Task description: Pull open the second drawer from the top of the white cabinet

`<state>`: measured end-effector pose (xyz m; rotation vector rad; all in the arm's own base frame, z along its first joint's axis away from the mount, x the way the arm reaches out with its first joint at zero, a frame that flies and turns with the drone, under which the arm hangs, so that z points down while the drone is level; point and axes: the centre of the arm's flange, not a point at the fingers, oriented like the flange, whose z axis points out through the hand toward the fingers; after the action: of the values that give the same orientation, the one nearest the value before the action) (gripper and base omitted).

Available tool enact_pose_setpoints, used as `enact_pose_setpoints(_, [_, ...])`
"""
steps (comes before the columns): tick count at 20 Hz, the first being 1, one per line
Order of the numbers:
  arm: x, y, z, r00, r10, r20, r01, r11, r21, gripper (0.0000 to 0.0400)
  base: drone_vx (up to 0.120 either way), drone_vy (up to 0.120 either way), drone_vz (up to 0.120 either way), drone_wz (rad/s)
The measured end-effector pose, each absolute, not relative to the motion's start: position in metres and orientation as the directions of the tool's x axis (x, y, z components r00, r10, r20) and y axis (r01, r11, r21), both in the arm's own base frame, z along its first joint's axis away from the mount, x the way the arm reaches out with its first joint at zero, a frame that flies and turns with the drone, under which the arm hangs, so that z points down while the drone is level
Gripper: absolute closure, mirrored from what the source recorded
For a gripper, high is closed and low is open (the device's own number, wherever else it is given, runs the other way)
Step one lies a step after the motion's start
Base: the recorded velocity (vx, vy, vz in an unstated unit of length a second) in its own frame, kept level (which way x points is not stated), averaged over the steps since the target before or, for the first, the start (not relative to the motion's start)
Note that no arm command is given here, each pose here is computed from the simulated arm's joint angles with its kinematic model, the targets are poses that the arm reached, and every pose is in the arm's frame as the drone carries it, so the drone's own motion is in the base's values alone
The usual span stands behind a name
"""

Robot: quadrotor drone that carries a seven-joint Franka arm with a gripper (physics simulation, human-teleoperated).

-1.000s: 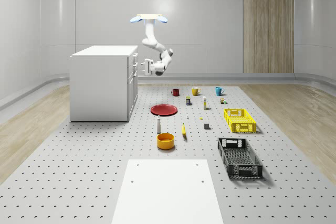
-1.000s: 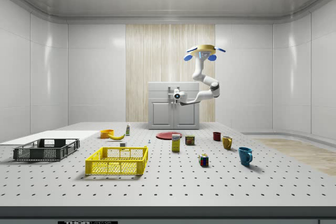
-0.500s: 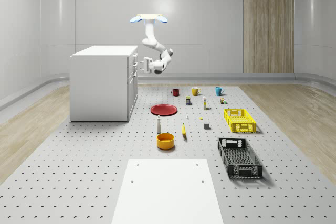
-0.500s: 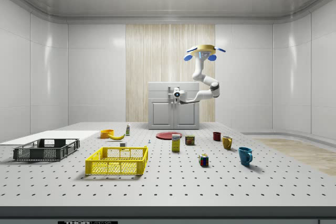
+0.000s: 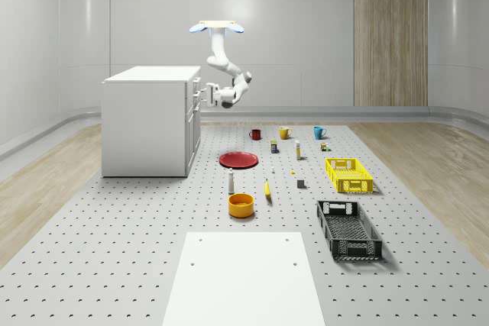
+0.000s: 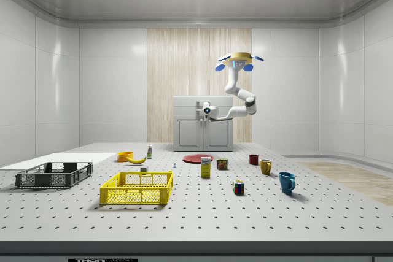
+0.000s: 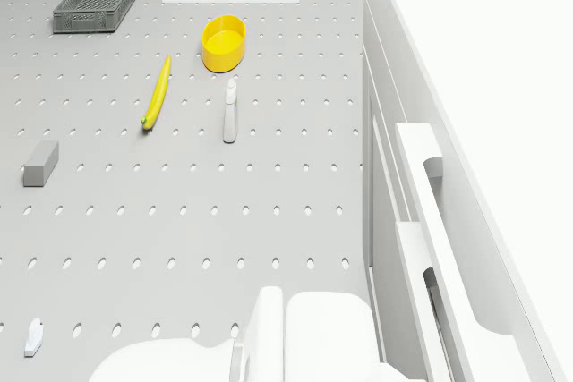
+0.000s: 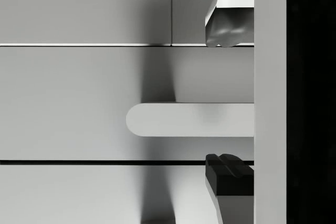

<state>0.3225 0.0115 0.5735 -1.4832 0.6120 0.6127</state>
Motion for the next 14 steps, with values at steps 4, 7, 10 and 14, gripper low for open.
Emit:
enact_pose_setpoints(4, [0.3225,0.017,0.57,0.709,0.0,-0.706,-0.706,-0.001,-0.709,0.01,0.0,0.0,0.0,0.0])
enact_pose_setpoints(7, [0.3225,0.018,0.567,0.709,0.0,-0.706,-0.706,-0.001,-0.709,0.01,0.0,0.0,0.0,0.0])
enact_pose_setpoints(10, [0.3225,0.022,0.565,0.709,0.0,-0.706,-0.706,-0.001,-0.709,0.01,0.0,0.0,0.0,0.0])
enact_pose_setpoints(14, [0.3225,0.028,0.564,0.709,0.0,-0.706,-0.706,-0.001,-0.709,0.01,0.0,0.0,0.0,0.0])
